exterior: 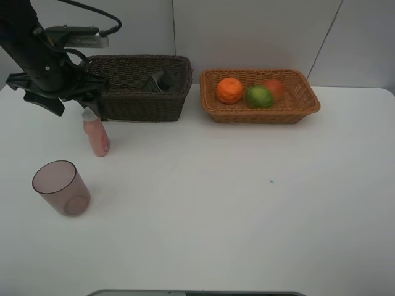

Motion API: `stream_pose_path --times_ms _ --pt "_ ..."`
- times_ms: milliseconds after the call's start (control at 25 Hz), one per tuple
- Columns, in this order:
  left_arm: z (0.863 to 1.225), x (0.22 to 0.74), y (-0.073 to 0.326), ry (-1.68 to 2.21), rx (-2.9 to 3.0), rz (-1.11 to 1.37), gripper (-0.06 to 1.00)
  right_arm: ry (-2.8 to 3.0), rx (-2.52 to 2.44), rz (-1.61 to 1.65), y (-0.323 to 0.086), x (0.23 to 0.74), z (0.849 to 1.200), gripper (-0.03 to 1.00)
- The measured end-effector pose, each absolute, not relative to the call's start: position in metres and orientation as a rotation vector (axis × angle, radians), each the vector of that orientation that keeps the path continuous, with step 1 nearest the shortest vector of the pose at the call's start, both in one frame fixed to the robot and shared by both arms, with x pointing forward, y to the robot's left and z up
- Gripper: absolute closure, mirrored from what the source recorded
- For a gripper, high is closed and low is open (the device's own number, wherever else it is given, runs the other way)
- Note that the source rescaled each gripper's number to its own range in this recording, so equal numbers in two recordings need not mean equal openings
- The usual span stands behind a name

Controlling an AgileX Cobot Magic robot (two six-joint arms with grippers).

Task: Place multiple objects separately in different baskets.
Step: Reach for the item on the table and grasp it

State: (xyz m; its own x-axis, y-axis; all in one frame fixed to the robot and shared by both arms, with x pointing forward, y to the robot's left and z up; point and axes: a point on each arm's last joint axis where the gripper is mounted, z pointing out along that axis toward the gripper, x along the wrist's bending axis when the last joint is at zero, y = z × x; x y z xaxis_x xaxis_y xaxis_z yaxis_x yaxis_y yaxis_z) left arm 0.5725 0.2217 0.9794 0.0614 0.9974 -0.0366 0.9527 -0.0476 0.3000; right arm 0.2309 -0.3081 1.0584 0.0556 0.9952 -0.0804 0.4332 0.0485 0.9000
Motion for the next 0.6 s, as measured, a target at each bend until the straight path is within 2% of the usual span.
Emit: stream_pose_path --times_ms 600 --pt "0.928 0.591 0.217 2.014 2.097 0.239 -0.01 1.501 1.507 0.86 -0.308 0.231 1.058 0.17"
